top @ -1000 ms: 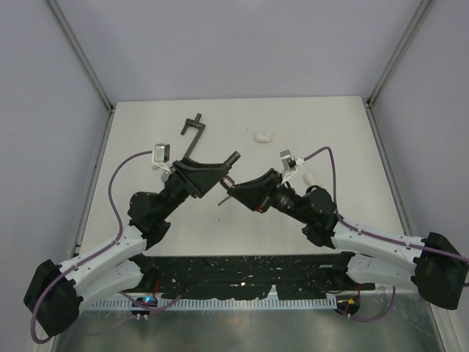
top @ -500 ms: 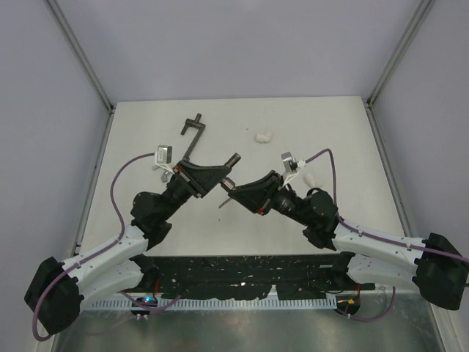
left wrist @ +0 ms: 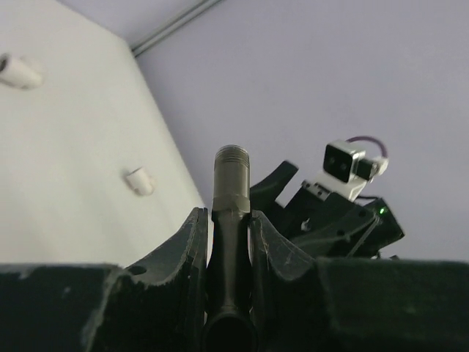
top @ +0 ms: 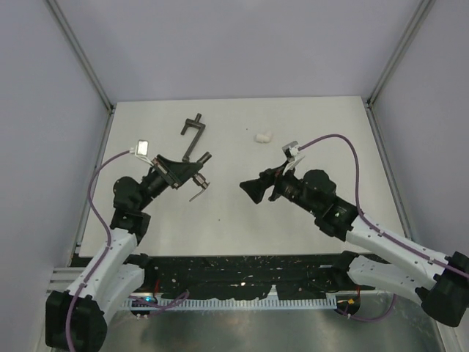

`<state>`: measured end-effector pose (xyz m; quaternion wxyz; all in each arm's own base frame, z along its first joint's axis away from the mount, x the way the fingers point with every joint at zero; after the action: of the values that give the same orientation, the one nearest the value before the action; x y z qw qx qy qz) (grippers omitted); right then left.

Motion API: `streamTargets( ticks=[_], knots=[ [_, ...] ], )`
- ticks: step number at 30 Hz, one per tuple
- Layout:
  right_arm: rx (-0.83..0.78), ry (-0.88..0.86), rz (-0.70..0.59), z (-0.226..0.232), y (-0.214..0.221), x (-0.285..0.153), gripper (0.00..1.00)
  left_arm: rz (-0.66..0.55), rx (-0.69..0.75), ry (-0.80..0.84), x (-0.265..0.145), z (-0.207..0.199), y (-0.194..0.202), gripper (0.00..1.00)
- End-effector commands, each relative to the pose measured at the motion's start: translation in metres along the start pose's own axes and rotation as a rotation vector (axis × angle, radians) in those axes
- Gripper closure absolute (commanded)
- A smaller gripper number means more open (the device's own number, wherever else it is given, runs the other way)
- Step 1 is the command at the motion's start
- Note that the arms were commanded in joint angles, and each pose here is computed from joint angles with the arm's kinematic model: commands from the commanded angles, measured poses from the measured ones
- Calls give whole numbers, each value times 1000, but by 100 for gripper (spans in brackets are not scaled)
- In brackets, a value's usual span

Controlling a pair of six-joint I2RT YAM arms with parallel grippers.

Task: Install the water faucets

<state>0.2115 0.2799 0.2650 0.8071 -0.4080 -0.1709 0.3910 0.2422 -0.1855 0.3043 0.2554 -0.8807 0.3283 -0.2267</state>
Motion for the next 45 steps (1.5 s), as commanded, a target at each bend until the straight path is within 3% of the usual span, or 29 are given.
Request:
streamTargets(
  ticks=[1, 7, 8, 13, 17, 22, 27, 35, 45],
  knots=[
    [-50, 190, 179, -57, 3, -21, 4, 223, -6, -35, -19, 16, 11, 100],
    [48, 450, 177, -134, -20, -51, 4, 418, 94, -188, -44, 48, 18, 100],
    [68, 516, 224, -149, -12, -57, 4, 444, 116, -222, -49, 51, 20, 100],
    [59, 804, 248, -213, -29, -79, 4, 479, 327, -355, -64, 56, 6, 100],
    [165, 935, 251, -252, -24, -94, 1, 496, 412, -405, -71, 63, 1, 100],
    [293, 1012, 185, -283, -17, -102, 3, 523, 449, -469, -81, 84, 7, 100],
    [310, 1068, 194, -306, -14, -103, 3, 537, 436, -472, -85, 88, 13, 100],
    [212, 1062, 358, -335, -3, -93, 0, 547, 420, -451, -84, 89, 18, 100],
    [91, 1019, 525, -343, 16, -66, 26, 532, 465, -451, -89, 86, 18, 100]
  ],
)
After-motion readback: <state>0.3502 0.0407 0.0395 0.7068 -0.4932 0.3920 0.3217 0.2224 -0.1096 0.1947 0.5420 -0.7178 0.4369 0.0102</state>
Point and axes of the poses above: each gripper's point midway between its finger pads, its own x axis out along the fingers, its own z axis along the line the jaws close on, y = z × x, the point moved 1 cm from there along -x, back along the fingers, and after that the axes turned 9 degrees about x, right-handed, at the moved point
